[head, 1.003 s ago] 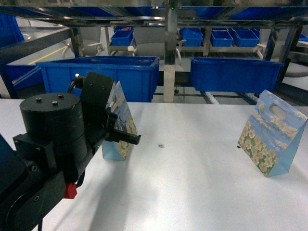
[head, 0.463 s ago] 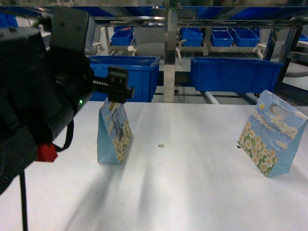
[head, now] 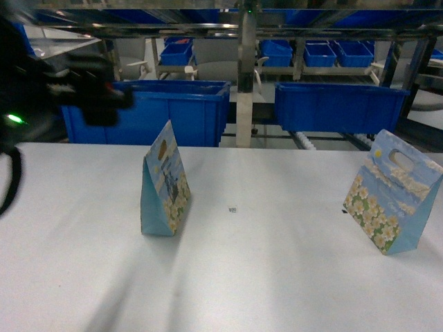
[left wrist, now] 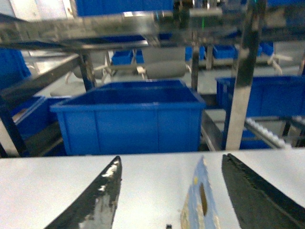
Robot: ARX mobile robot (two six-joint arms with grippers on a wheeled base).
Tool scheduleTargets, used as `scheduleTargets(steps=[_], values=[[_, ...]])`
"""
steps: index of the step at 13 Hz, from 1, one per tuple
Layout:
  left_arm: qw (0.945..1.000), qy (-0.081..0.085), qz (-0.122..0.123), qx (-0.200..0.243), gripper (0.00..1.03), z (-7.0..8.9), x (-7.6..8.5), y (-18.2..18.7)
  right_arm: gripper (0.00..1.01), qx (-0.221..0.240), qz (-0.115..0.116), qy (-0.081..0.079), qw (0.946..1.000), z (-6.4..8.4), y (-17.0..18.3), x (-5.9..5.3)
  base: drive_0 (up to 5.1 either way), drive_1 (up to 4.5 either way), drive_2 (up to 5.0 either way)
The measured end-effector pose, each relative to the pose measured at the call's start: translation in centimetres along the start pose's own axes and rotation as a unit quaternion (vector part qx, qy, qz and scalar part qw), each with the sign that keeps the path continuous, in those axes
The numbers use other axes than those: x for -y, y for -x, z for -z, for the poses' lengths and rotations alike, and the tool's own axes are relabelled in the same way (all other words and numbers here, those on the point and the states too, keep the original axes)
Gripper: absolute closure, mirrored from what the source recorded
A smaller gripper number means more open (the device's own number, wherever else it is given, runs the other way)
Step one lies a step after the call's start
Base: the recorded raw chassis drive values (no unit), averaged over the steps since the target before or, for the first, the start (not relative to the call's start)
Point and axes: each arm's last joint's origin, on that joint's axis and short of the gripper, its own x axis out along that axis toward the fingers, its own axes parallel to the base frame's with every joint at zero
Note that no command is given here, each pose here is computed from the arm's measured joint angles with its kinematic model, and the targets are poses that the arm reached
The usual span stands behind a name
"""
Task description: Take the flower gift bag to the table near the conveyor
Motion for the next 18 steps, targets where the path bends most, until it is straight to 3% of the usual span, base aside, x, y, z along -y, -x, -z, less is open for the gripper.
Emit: scheduleTargets(steps=[1, 2, 3, 4, 5, 6, 8, 12, 15, 16, 18], values=[[0.9994, 0.018, -0.011, 0.027, 0.53, -1.1, -1.7, 1.8, 0.44, 0.003, 0.002, 0.046, 0.9989, 0.8, 2.3, 0.5, 0.0, 0.0, 0.0], [0.9994, 0.021, -0.005, 0.028, 0.66, -0.1, -2.3, 3.4, 0.57, 0.007, 0.001, 0.065, 0.9979, 1.4, 3.8, 0.9, 0.0, 0.0, 0.0], [0.9998, 0.017, 0.002, -0.014, 0.78, 1.8, -2.9, 5.0, 0.7, 0.001, -0.001, 0.076, 0.9971, 2.4, 5.4, 1.2, 0.0, 0.0, 0.0], [0.9993, 0.015, 0.005, -0.033, 0.89, 2.5, -3.3, 6.3, 0.81, -0.006, 0.0, 0.08, 0.9968, 3.2, 6.5, 1.6, 0.0, 0.0, 0.0], [0.9997, 0.019, 0.0, -0.016, 1.02, 1.9, -4.0, 7.4, 0.94, -0.012, 0.003, 0.084, 0.9964, 3.9, 7.8, 2.2, 0.0, 0.0, 0.0], [0.9997, 0.023, -0.004, 0.006, 1.01, 1.0, -4.8, 8.9, 0.99, -0.006, 0.006, 0.087, 0.9962, 4.2, 9.6, 3.2, 0.0, 0.0, 0.0], [0.9996, 0.02, 0.003, -0.017, 1.01, 1.9, -5.3, 11.1, 0.99, -0.01, 0.003, 0.088, 0.9961, 5.2, 11.7, 3.4, 0.0, 0.0, 0.0], [0.9997, 0.022, -0.004, -0.012, 1.01, 1.8, -7.0, 13.9, 0.99, -0.011, 0.003, 0.088, 0.9961, 6.3, 14.8, 3.5, 0.0, 0.0, 0.0], [0.9997, 0.022, 0.0, -0.007, 1.01, 1.5, -7.0, 15.9, 0.99, -0.001, 0.002, 0.088, 0.9962, 7.3, 16.8, 3.7, 0.0, 0.0, 0.0], [0.9997, 0.022, 0.0, -0.003, 1.01, 1.3, -7.0, 16.3, 0.99, -0.024, 0.004, 0.088, 0.9958, 8.0, 17.4, 3.8, 0.0, 0.0, 0.0], [0.9998, 0.022, 0.0, 0.002, 1.01, 1.0, -7.0, 17.1, 0.99, -0.002, 0.002, 0.089, 0.9961, 7.3, 18.2, 3.7, 0.0, 0.0, 0.0]])
